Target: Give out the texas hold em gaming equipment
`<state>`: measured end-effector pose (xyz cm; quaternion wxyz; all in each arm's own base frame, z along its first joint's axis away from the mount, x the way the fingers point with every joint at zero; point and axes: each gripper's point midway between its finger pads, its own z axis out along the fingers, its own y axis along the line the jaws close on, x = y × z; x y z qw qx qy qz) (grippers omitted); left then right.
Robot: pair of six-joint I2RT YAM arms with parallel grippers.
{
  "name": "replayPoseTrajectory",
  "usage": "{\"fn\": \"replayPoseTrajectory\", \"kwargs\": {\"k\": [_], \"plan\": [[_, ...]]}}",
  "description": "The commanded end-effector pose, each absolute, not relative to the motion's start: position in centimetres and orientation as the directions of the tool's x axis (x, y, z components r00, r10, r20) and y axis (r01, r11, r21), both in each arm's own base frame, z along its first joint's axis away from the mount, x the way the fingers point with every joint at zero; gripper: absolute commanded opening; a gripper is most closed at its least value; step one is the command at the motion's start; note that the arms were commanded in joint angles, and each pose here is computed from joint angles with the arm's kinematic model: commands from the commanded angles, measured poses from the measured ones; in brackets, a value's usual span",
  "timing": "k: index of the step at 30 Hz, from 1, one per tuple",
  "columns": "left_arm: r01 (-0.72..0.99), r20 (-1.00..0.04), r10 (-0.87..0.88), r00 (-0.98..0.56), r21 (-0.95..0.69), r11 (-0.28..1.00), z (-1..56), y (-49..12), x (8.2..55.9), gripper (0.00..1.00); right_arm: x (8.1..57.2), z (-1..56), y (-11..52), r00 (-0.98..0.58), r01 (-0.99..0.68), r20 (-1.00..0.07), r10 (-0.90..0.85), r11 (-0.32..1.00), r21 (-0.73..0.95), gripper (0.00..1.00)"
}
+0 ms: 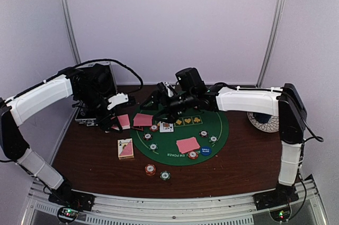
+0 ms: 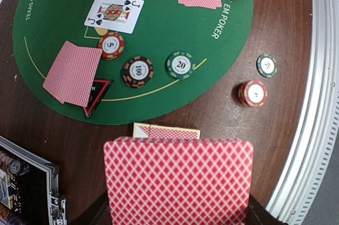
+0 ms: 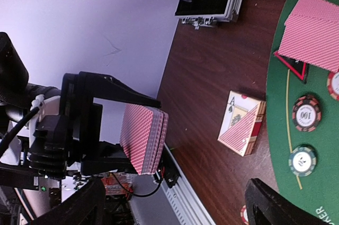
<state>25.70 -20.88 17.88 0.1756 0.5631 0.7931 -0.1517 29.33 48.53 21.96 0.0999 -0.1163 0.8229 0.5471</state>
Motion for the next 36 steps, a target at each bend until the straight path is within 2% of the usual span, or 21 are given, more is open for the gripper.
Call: {"fn": "replayPoseTrajectory", "kwargs": {"k": [1, 22, 36], "plan": [[0.951, -0.498, 0.821, -0.278, -0.022, 0.309, 19.4, -21.5, 26.4, 0.0, 27.6, 23.8, 50.5, -0.967, -0.246, -0.221, -0.125, 0.25, 0.936, 0.94], [0.951, -0.509, 0.815, -0.278, -0.029, 0.306, 19.7, -21.9, 26.7, 0.0, 26.6, 22.5, 56.1, -0.977, -0.13, -0.105, -0.183, 0.13, 0.983, 0.83], [0.951, -0.507, 0.815, -0.28, -0.03, 0.308, 19.7, -21.9, 26.8, 0.0, 26.3, 20.4, 58.0, -0.974, -0.074, -0.043, -0.221, 0.135, 0.988, 0.74]]}}
